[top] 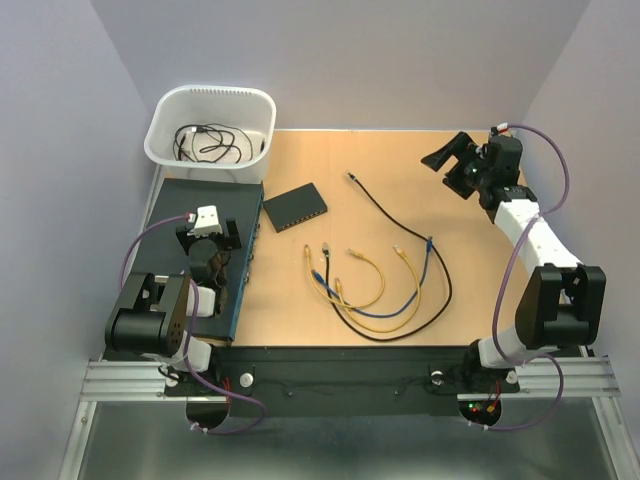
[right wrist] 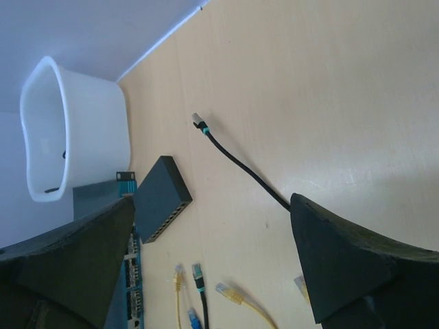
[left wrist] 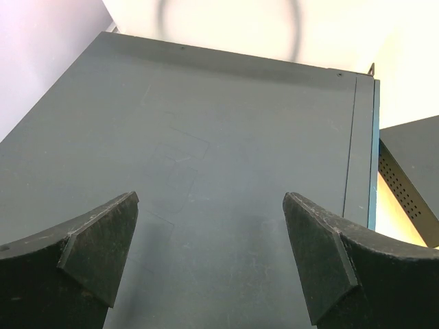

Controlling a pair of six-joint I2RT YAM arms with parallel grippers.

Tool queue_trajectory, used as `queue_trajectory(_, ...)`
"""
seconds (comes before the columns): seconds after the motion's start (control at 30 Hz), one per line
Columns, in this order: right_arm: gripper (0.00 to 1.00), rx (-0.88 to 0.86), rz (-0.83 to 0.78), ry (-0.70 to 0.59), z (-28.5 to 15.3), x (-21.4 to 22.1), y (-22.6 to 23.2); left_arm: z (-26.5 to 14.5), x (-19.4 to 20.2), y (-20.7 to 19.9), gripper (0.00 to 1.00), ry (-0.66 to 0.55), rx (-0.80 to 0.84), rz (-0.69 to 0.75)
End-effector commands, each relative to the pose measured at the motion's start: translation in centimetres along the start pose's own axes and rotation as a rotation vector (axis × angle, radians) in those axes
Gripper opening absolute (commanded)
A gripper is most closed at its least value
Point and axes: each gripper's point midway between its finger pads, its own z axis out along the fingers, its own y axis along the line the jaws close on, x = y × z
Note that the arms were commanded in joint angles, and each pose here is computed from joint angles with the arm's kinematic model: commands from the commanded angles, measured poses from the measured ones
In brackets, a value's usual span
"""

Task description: Insert the plug into the switch port

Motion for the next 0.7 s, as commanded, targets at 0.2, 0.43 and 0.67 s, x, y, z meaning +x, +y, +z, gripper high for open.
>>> queue_trajectory(0.2, 1.00, -0.032, 0.040, -0.008, -1.3, 0.2, 0.7, 0.4, -8.3, 0.2, 0.99, -0.304, -0.016, -0.090)
queue_trajectory(0.43, 1.00, -0.045, 0.087, 0.079, -0.4, 3.0, -0.6, 0.3, -8.3, 0.2, 0.99, -0.310, -0.009, -0.097)
queue_trajectory(0.67, 1.00, -0.144, 0.089, 0.127, -0.3, 4.3, 0.3, 0.4, -8.7, 1.1, 0.99, -0.316, -0.040, -0.138)
